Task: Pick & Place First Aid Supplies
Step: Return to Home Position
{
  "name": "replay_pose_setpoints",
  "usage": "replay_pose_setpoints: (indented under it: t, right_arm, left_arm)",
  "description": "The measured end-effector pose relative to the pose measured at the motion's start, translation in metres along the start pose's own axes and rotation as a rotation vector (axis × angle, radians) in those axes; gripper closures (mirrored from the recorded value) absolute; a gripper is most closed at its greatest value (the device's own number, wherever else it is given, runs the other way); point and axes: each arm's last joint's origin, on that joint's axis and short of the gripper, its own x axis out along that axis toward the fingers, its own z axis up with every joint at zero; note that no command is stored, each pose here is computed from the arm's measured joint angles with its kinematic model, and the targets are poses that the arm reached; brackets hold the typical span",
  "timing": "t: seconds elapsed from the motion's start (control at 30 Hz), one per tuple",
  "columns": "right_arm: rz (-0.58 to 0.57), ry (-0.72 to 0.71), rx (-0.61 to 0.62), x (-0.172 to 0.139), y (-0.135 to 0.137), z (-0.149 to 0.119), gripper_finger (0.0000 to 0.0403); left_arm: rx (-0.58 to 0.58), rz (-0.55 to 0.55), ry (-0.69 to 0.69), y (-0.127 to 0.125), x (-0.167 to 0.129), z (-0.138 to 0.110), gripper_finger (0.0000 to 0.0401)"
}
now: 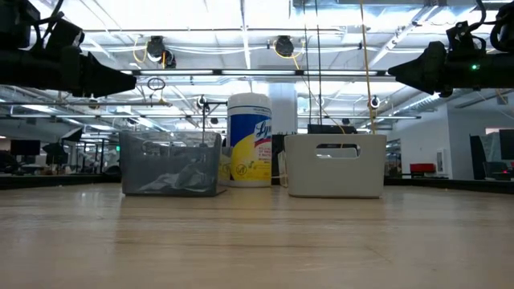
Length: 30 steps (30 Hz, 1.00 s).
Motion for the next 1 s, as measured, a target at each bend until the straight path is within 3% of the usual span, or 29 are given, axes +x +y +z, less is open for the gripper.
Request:
replay_pose_setpoints:
  t: [1.0]
  right_arm:
    - [0.0, 0.0, 0.0, 0.0, 0.0, 0.0, 0.014]
  left_arm:
    - [-0.007, 0.004, -0.009, 0.0, 0.0008, 0.0004, 0.005]
